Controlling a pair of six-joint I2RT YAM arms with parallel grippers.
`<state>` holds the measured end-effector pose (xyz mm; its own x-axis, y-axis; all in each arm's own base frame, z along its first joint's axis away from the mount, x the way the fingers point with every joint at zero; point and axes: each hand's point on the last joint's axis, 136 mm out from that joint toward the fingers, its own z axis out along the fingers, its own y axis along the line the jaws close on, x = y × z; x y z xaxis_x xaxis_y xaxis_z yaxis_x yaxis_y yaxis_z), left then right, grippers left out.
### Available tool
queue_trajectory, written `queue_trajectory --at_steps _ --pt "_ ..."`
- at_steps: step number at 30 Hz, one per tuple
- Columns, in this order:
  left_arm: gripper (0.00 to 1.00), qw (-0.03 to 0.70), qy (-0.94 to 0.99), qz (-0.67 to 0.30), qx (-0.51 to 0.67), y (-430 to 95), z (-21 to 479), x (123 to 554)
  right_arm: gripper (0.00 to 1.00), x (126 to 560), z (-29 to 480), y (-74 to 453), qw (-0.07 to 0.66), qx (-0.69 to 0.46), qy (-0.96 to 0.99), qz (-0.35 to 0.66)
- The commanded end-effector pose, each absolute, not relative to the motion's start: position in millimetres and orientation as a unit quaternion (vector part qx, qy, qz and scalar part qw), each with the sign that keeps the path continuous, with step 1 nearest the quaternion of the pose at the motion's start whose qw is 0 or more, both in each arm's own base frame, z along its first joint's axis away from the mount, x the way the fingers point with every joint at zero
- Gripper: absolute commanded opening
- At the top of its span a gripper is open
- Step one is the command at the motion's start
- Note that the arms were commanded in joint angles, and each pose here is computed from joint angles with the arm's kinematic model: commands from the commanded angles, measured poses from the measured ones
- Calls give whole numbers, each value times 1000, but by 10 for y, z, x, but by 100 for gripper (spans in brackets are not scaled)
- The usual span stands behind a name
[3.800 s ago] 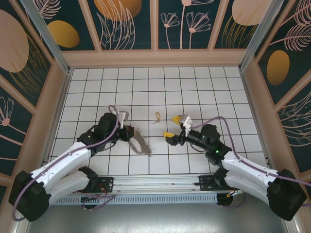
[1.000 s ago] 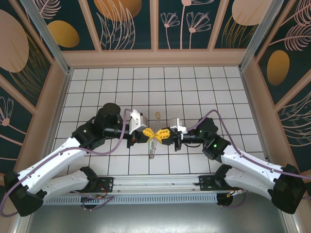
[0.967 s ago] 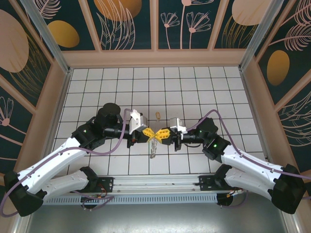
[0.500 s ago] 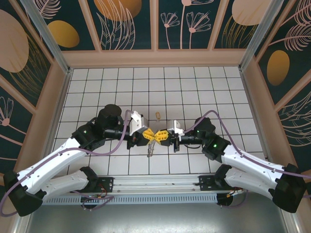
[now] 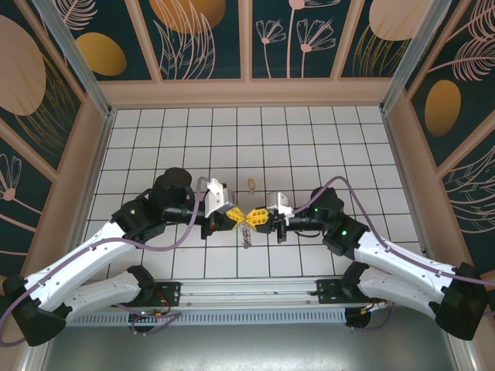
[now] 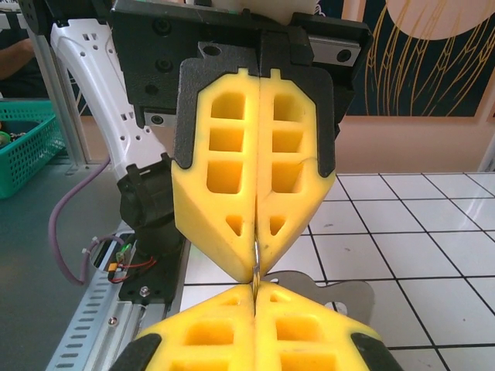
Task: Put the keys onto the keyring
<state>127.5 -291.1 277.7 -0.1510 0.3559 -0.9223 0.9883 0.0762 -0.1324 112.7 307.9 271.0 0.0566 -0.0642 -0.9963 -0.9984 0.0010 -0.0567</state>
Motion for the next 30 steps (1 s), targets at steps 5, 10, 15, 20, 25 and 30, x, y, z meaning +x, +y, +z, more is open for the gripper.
queue_trajectory --at_steps 5,10,15,20,25,30 --pt "0 398 623 -412 533 -2873 2775 1281 3 1253 2911 3037 536 -502 509 448" --pt "0 408 627 -410 521 -2870 2717 1324 40 1359 2866 2918 542 -470 544 435" --pt "0 423 627 -418 503 -2833 2790 1316 56 1665 2796 2730 556 -408 598 407" --pt "0 432 645 -414 475 -2803 2764 1387 58 1897 2723 2733 522 -404 630 409" --pt "0 429 627 -431 487 -2801 2821 1287 57 1325 2889 2811 538 -488 515 455" --pt "0 412 616 -441 507 -2845 2810 1226 52 1014 2930 2803 527 -523 457 490"
